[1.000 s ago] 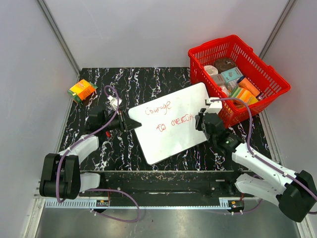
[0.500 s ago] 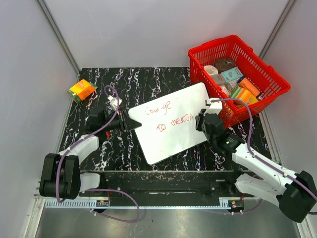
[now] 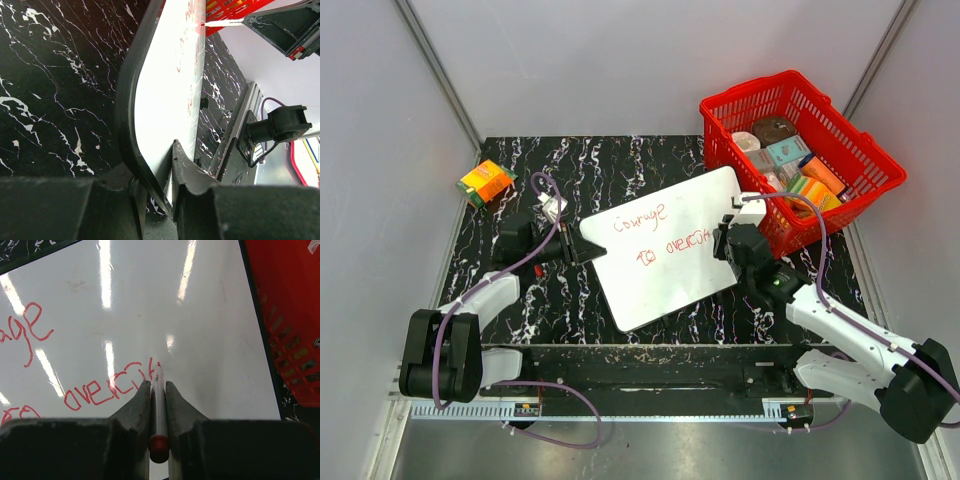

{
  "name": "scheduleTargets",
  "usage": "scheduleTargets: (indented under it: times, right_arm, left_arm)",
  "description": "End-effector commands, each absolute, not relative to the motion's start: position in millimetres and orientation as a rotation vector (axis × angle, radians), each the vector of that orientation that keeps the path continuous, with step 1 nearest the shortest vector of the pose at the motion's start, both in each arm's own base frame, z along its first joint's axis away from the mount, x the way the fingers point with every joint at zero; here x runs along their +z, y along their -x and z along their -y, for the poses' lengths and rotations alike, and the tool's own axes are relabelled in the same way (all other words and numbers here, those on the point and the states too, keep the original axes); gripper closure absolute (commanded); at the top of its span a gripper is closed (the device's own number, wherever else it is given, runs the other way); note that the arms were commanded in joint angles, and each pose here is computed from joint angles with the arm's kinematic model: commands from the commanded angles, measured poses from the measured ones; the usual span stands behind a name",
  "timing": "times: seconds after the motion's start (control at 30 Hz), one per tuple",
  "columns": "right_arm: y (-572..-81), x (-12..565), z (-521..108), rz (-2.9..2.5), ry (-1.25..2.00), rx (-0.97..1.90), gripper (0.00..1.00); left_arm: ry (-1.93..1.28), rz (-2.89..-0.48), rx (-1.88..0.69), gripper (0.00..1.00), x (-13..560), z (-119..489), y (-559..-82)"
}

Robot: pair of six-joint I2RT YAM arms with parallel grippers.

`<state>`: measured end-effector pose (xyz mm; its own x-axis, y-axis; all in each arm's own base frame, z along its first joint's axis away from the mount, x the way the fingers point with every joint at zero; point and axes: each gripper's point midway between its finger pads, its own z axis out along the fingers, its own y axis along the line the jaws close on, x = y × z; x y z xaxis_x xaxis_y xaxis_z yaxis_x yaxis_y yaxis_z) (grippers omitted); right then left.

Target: Write a sentence on the whiteboard

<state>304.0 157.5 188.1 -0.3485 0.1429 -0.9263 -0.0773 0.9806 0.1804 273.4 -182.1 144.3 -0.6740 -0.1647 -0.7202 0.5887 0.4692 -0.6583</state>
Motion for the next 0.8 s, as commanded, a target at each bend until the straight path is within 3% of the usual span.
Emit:
scheduleTargets:
  times: [0.0,0.77]
  right_arm:
    - [-316.1,209.5,-153.4,-1.852,-0.088,0.204,1.0]
    - [-307.5,186.9,-144.3,-1.907,-0.097,0.172,1.0]
  left_arm:
    - [-0.472,-1.924,-0.977,1.0,119.3,168.4,-292.6]
    - [-0.467,-1.925,-0.951,1.0,120.5,166.1,-293.6]
